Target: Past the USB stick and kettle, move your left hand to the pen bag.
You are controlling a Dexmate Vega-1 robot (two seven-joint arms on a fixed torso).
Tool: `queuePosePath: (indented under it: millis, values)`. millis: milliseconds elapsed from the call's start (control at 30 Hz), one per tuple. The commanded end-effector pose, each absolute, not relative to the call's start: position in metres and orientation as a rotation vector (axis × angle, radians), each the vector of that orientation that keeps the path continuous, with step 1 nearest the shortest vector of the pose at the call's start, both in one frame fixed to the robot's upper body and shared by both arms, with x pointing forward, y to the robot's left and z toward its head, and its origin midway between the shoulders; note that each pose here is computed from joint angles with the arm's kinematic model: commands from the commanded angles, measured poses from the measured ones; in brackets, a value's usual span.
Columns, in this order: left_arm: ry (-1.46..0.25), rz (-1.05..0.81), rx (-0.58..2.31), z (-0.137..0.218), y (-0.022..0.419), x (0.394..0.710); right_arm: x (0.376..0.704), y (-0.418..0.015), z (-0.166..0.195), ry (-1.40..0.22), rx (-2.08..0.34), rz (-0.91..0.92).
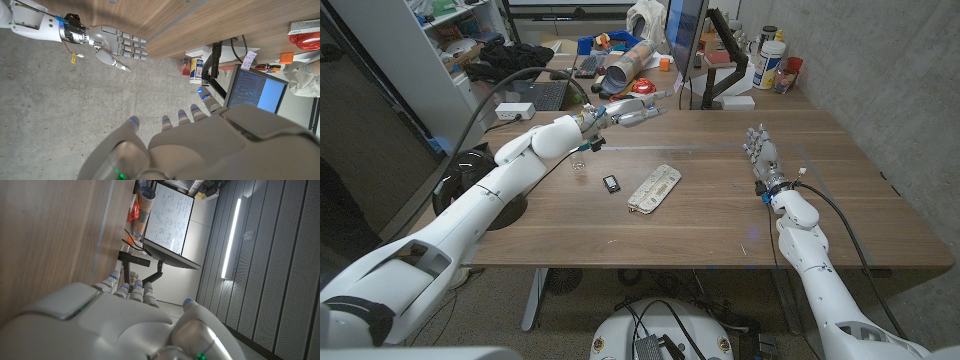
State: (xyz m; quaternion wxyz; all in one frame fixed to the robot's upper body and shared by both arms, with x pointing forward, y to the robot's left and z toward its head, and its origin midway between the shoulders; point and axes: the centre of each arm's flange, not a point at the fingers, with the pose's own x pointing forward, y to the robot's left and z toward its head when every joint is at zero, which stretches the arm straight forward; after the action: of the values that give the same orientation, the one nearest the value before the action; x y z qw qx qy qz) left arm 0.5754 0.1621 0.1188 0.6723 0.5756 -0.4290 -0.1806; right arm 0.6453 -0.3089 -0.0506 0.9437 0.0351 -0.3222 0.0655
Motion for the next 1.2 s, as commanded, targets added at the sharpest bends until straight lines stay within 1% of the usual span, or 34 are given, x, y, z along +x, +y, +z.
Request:
queuePosePath:
  millis: [33, 1200]
  values:
    - [-0.952, -0.416, 1.346, 0.1153, 0.1581, 0.5735, 0.6441, -0.311, -0.0523, -0.657, 0.071, 0.131]
    - [-0.889, -0.446, 1.435, 0.1084, 0.1551, 0.5773, 0.6448, -0.3125, -0.0539, -0.654, 0.067, 0.126]
